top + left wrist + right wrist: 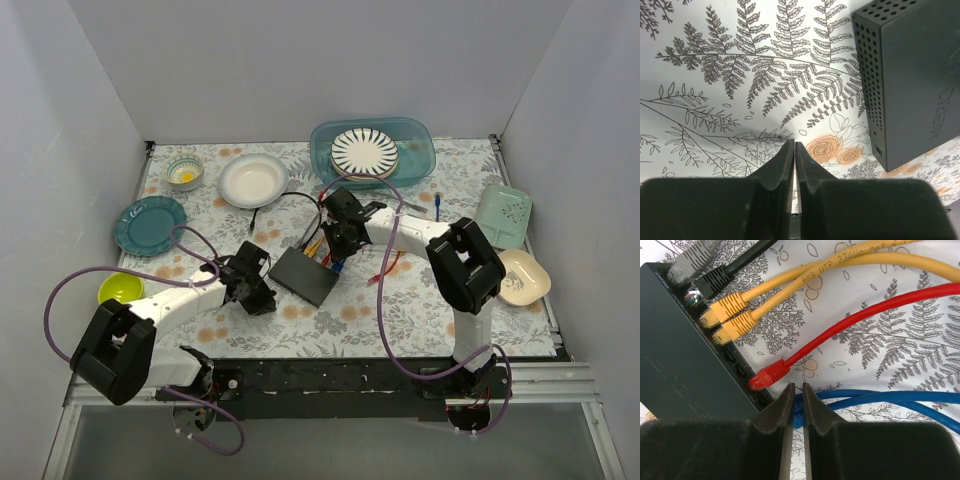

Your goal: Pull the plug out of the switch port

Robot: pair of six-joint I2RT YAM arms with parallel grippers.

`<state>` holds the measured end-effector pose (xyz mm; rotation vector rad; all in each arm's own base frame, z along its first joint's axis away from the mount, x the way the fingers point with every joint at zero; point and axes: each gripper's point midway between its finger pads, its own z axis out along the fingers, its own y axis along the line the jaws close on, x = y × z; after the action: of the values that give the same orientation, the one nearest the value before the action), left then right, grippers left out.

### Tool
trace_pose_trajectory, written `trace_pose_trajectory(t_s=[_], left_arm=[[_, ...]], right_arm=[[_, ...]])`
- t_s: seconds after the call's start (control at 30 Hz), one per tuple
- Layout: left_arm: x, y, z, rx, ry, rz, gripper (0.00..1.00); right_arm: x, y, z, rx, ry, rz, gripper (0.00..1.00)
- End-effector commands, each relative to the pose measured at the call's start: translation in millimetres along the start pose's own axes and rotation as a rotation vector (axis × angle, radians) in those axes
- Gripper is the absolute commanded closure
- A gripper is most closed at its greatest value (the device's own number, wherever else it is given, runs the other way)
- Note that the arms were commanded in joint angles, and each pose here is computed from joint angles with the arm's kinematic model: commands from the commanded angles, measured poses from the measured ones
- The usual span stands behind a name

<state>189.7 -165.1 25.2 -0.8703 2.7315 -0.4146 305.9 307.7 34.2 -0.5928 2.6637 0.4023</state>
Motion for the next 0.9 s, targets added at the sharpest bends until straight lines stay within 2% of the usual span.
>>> trace_pose_trajectory(t_s=[0.0,0.17,0.33,0.47,0.63,0.7,0.73,0.87], left_arm=[[-1,-6,6,0.021,-0.004,-0.014,0.92],[4,-12,16,0.012,0.049,0.015,0.75],[-1,-32,28,0.026,0.066,0.064,0.72],[-13,-53,31,0.039,0.047,0.098,0.72],[-47,-77,22,0.067,-0.016,0.096,0.71],[-60,-76,12,0.054,-0.042,0.080,0.71],[-77,-78,4,0.046,-0.100,0.065,0.72],[-97,-77,-46,0.072,-0.227,0.044,0.71]], right_arm=[[9,18,-10,-0.078,0.004,0.001,0.82],[60,40,-8,-0.123,0.076,-0.031,0.82],[98,88,-11,-0.200,0.126,-0.069,0.82],[107,124,-14,-0.280,0.145,-0.086,0.82],[85,146,-24,-0.305,0.117,-0.110,0.81],[70,130,-36,-0.208,0.084,-0.120,0.80],[48,125,-48,-0.185,0.036,-0.108,0.79],[-16,85,-90,-0.100,-0.138,-0.038,0.75]])
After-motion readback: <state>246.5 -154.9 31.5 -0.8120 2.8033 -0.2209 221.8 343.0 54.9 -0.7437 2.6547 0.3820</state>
